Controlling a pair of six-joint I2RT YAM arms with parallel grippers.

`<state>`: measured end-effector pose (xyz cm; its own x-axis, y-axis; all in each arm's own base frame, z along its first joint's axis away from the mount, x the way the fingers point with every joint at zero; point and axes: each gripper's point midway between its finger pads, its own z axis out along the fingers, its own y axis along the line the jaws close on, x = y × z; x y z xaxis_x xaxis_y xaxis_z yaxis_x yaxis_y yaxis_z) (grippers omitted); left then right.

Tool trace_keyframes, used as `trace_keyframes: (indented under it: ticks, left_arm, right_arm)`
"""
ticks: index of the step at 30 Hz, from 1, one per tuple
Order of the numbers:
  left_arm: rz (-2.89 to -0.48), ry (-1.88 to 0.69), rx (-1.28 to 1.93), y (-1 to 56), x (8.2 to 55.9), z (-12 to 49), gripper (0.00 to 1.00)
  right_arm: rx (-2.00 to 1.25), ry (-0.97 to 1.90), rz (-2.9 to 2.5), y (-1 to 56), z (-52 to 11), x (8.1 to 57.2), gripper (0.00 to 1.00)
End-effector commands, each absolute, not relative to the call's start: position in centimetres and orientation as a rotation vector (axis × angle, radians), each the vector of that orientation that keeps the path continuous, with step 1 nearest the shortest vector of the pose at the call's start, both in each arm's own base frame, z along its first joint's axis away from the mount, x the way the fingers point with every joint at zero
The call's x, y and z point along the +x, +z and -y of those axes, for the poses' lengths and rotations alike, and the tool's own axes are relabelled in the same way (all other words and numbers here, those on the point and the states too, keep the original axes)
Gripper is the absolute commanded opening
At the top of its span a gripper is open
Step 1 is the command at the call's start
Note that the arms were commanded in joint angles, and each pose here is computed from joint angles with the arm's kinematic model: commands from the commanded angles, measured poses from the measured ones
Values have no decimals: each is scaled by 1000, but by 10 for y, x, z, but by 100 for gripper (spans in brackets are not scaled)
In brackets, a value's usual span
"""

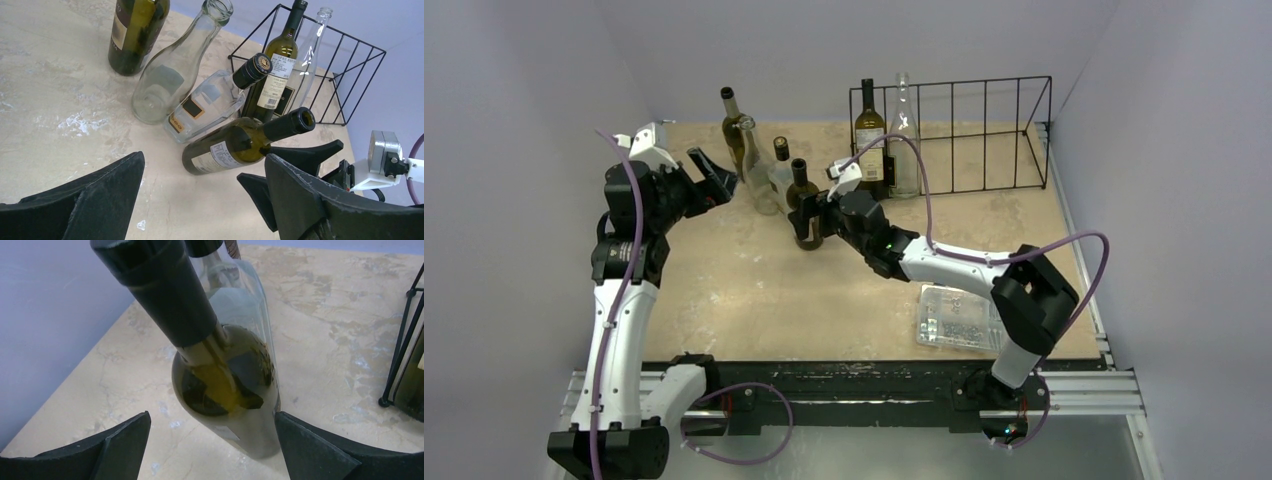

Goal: Put the wine bottle on the wine rack

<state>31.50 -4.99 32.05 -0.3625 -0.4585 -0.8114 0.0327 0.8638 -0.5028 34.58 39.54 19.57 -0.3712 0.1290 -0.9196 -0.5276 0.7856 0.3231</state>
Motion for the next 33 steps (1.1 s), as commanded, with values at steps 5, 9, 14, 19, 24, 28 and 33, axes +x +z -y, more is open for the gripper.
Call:
trace_keyframes:
  ticks: [5, 9, 14, 19, 24, 28, 33]
  left_arm:
    - [-1803, -553, -284, 346, 312, 51, 92]
    - [-1815, -566, -283, 345, 313, 53, 93]
    - [-1811, -566, -287, 345, 313, 52, 92]
    - [-1805, -569, -286, 346, 313, 53, 91]
    - [-1807, -574, -285, 346, 313, 53, 91]
    - [-1815, -574, -289, 344, 314, 53, 91]
    - [-1811, -562, -292, 345, 314, 51, 91]
  right_arm:
    - [-260, 647, -1778, 212, -403, 370, 98]
    - [-261, 665, -1760, 212, -410, 374, 98]
    - [-273, 660, -1791, 201, -418, 378, 96]
    - [-273, 626, -1822, 188, -421, 384, 94]
    - [-271, 588, -1842, 182, -420, 388, 94]
    - [-272, 568, -1853, 177, -420, 391, 95]
    - [-271, 562, -1861, 172, -420, 391, 95]
